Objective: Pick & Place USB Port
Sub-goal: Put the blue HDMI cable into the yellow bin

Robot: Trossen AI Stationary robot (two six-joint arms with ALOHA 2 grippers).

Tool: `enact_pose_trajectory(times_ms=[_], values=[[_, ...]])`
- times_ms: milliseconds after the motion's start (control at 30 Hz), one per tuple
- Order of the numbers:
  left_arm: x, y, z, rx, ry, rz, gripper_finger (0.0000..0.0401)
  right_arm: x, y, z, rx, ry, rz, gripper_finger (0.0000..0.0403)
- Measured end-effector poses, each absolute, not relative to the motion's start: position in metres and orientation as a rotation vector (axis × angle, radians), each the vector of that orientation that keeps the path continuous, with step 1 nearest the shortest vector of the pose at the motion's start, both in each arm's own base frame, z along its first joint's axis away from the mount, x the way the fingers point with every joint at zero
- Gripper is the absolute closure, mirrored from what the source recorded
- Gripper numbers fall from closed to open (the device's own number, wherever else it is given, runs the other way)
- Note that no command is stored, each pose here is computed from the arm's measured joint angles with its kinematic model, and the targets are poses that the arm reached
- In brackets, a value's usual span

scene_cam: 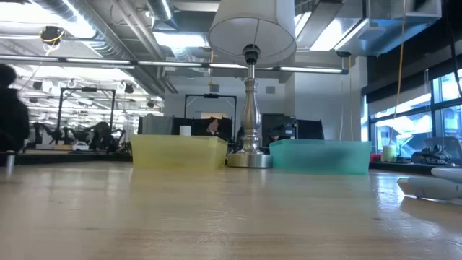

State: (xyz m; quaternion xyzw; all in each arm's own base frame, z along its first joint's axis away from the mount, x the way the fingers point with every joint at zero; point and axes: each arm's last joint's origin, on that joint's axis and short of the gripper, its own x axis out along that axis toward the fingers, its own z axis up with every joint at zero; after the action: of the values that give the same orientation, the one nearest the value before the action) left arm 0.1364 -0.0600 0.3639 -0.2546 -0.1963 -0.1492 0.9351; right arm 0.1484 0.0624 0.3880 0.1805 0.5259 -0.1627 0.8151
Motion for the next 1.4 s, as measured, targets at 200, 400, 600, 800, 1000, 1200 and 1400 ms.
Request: enact_pose_trajectory(times_ms=[200, 400, 600, 800, 1000, 1200, 1400], values=[[0.118, -0.085, 0.378, -0.469, -0.399, -0.336, 0.029, 0.16, 0.106, 0.344, 0.563, 1.165, -0.155, 0.0175], [0.096, -0.108, 0.375, -0.47, -0.297, -0.344, 0.029, 0.171, 0.139, 0.288, 0.62, 1.251, -0.186, 0.0175], [0.077, -0.114, 0.374, -0.415, -0.238, -0.23, 0.029, 0.171, 0.141, 0.232, 0.488, 1.363, -0.365, 0.0175], [0.068, -0.113, 0.374, -0.397, -0.218, -0.209, 0.029, 0.181, 0.133, 0.195, 0.465, 1.382, -0.463, 0.0175], [0.067, -0.113, 0.374, -0.362, -0.22, -0.206, 0.029, 0.184, 0.13, 0.169, 0.511, 1.349, -0.447, 0.0175], [0.067, -0.113, 0.374, -0.357, -0.22, -0.206, 0.029, 0.182, 0.129, 0.149, 0.543, 1.392, -0.424, 0.0175], [0.067, -0.114, 0.374, -0.339, -0.221, -0.203, 0.029, 0.181, 0.129, 0.132, 0.563, 1.402, -0.402, 0.0175]])
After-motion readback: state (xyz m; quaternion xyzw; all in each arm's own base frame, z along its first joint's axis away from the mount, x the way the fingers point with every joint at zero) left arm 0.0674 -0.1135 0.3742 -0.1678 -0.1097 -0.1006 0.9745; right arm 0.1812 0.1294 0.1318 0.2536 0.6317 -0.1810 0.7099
